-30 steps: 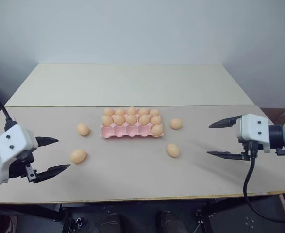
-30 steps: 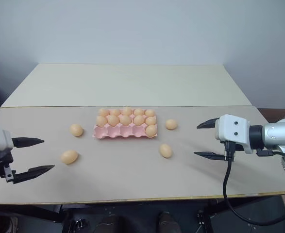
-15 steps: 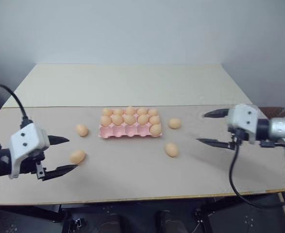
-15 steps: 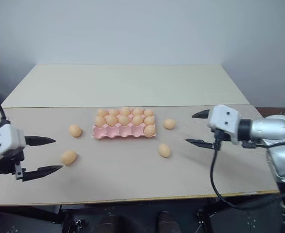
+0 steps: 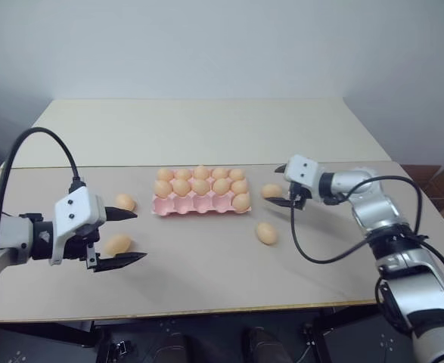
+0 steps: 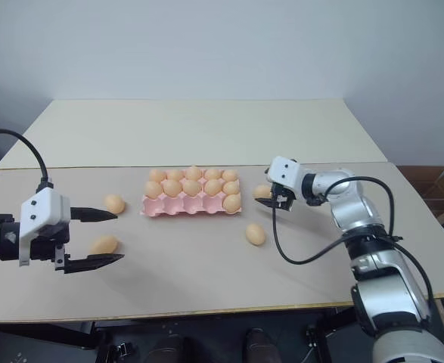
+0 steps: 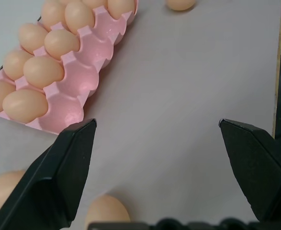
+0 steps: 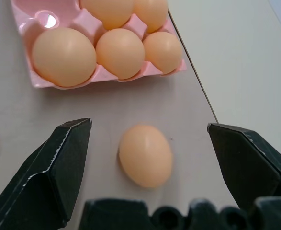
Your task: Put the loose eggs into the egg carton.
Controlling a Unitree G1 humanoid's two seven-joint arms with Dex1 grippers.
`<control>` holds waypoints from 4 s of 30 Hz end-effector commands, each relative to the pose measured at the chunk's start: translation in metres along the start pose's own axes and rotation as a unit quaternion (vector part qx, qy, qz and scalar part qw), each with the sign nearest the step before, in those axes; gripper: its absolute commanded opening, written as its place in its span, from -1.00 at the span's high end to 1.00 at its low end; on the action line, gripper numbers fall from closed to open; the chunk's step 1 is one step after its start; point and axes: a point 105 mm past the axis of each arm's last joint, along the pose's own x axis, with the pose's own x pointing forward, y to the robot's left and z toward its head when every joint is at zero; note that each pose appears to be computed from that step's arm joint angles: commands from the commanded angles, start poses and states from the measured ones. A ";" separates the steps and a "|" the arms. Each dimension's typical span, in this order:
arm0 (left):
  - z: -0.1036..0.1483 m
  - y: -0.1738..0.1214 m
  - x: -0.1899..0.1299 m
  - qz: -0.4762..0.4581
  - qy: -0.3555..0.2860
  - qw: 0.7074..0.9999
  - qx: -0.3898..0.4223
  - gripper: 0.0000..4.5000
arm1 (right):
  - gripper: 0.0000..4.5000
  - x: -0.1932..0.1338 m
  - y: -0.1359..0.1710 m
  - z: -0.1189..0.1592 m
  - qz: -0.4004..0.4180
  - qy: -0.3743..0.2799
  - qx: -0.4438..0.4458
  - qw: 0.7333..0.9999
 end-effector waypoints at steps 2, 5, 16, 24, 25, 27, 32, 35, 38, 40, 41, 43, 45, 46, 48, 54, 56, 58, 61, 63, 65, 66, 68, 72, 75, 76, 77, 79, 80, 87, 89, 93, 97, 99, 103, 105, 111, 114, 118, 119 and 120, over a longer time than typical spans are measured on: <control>0.005 -0.001 -0.001 0.007 -0.007 1.000 0.011 -0.98 | -1.00 0.006 -0.011 0.002 -0.011 -0.002 -0.015 1.000; 0.003 -0.003 -0.002 0.011 -0.005 1.000 0.008 -0.98 | -1.00 0.011 -0.010 -0.002 -0.003 0.008 -0.015 1.000; 0.001 -0.004 -0.002 0.014 -0.002 1.000 0.011 -0.98 | -1.00 0.022 -0.002 -0.022 0.007 0.047 0.005 0.999; 0.000 0.001 -0.004 0.015 0.006 1.000 0.016 -1.00 | -0.27 0.026 -0.002 -0.021 0.001 0.038 0.015 0.999; 0.000 0.001 -0.004 0.015 0.006 1.000 0.016 -1.00 | -0.10 0.027 -0.001 -0.021 -0.001 0.039 0.017 0.999; -0.001 0.001 -0.004 0.015 0.008 1.000 0.016 -1.00 | 0.12 0.027 0.000 -0.023 -0.001 0.040 0.016 0.999; -0.001 0.003 -0.008 0.019 0.007 1.000 0.013 -1.00 | 0.18 0.024 -0.006 -0.021 -0.021 0.037 -0.005 0.999; -0.003 0.007 -0.015 0.029 0.016 0.999 0.007 -1.00 | 0.18 0.016 -0.016 -0.003 -0.044 0.003 -0.030 0.999; -0.011 0.008 -0.020 0.029 0.033 0.999 -0.002 -1.00 | 0.18 0.011 -0.019 0.032 -0.050 -0.064 -0.034 0.996; -0.016 0.007 -0.019 0.023 0.044 0.999 -0.007 -1.00 | 0.18 0.011 -0.012 0.057 -0.043 -0.101 -0.046 0.993; -0.017 0.007 -0.018 0.021 0.045 0.999 -0.008 -1.00 | 0.18 0.012 -0.008 0.065 -0.036 -0.108 -0.053 0.992; -0.016 0.008 -0.016 0.018 0.042 0.999 -0.006 -1.00 | 0.18 0.017 0.004 0.079 -0.023 -0.118 -0.069 0.990; -0.012 0.011 -0.014 0.018 0.032 0.999 -0.004 -1.00 | 0.18 0.025 0.015 0.092 -0.012 -0.131 -0.066 0.989; -0.011 0.012 -0.014 0.018 0.030 0.999 -0.003 -1.00 | 0.18 0.030 0.020 0.094 -0.014 -0.128 -0.080 0.988; -0.010 0.012 -0.014 0.018 0.032 0.999 -0.001 -1.00 | 0.18 0.039 0.028 0.096 -0.012 -0.125 -0.078 0.989; -0.012 0.010 -0.014 0.018 0.039 0.999 -0.003 -1.00 | 0.18 0.048 0.049 0.094 0.018 -0.112 -0.097 0.989; -0.013 0.009 -0.015 0.019 0.039 0.999 -0.005 -1.00 | 0.18 0.049 0.052 0.094 0.026 -0.112 -0.088 0.989; -0.014 0.008 -0.015 0.021 0.039 0.999 -0.008 -1.00 | 0.05 0.051 0.052 0.092 0.027 -0.106 -0.089 0.990; -0.015 0.006 -0.014 0.024 0.040 0.999 -0.010 -1.00 | -0.36 0.051 0.051 0.089 0.028 -0.098 -0.094 0.990; -0.015 0.006 -0.014 0.026 0.040 0.999 -0.010 -1.00 | -0.66 0.051 0.052 0.089 0.030 -0.098 -0.095 0.990; -0.016 0.006 -0.014 0.028 0.040 0.999 -0.010 -1.00 | -0.97 0.050 0.052 0.089 0.029 -0.099 -0.095 0.990; -0.016 0.006 -0.015 0.028 0.040 0.999 -0.010 -1.00 | -0.99 0.049 0.053 0.090 0.028 -0.099 -0.098 0.990; -0.016 0.007 -0.015 0.030 0.040 0.999 -0.011 -1.00 | -0.99 0.047 0.051 0.091 0.019 -0.101 -0.100 0.990; -0.015 0.008 -0.014 0.031 0.039 0.999 -0.008 -1.00 | -0.99 0.033 0.051 0.091 0.010 -0.100 -0.117 0.988; -0.014 0.007 -0.014 0.031 0.038 0.999 -0.007 -1.00 | -0.99 0.014 0.053 0.089 0.007 -0.101 -0.116 0.988; -0.014 0.006 -0.014 0.029 0.038 0.999 -0.006 -1.00 | -0.99 0.002 0.055 0.086 0.012 -0.099 -0.110 0.989; -0.014 0.005 -0.014 0.027 0.039 0.999 -0.005 -1.00 | -0.99 -0.011 0.058 0.083 0.017 -0.096 -0.099 0.990; -0.013 0.003 -0.014 0.023 0.039 0.999 -0.004 -1.00 | -0.99 -0.027 0.063 0.080 0.025 -0.090 -0.082 0.992; -0.013 0.003 -0.014 0.023 0.038 0.999 -0.004 -1.00 | -0.99 -0.037 0.064 0.077 0.027 -0.083 -0.068 0.994; -0.015 0.003 -0.015 0.020 0.041 0.999 -0.003 -1.00 | -0.99 -0.093 0.077 0.060 0.042 -0.023 -0.004 0.999; -0.016 0.005 -0.015 0.020 0.042 0.999 0.000 -1.00 | -0.99 -0.106 0.080 0.055 0.042 -0.005 0.011 0.999; -0.007 0.007 -0.014 0.019 0.013 1.000 -0.002 -1.00 | -0.99 -0.121 0.086 0.048 0.043 0.022 0.029 0.998; -0.012 0.006 -0.012 0.018 0.028 0.999 0.000 -1.00 | -0.99 -0.125 0.090 0.043 0.047 0.034 0.040 0.998; -0.013 0.006 -0.012 0.018 0.030 0.999 0.000 -1.00 | -0.99 -0.124 0.092 0.043 0.052 0.032 0.045 0.997; -0.014 0.005 -0.010 0.020 0.031 0.999 -0.001 -1.00 | -0.99 -0.108 0.093 0.037 0.050 0.029 0.062 0.996; -0.014 0.005 -0.009 0.019 0.032 0.999 -0.001 -1.00 | -0.99 -0.098 0.093 0.031 0.048 0.031 0.075 0.996; -0.014 0.006 -0.007 0.022 0.033 0.999 0.001 -1.00 | -0.99 -0.065 0.087 0.022 0.034 0.032 0.092 0.995; -0.013 0.005 -0.007 0.023 0.033 0.999 0.002 -1.00 | -0.99 -0.054 0.087 0.022 0.032 0.027 0.095 0.995; -0.013 0.004 -0.008 0.022 0.034 0.999 0.003 -1.00 | -0.99 -0.046 0.091 0.021 0.041 0.023 0.095 0.994; -0.012 0.004 -0.008 0.022 0.035 0.999 0.004 -1.00 | -0.99 -0.044 0.092 0.021 0.044 0.022 0.096 0.994; -0.012 0.005 -0.009 0.023 0.035 0.999 0.005 -1.00 | -0.99 -0.042 0.093 0.020 0.047 0.022 0.095 0.994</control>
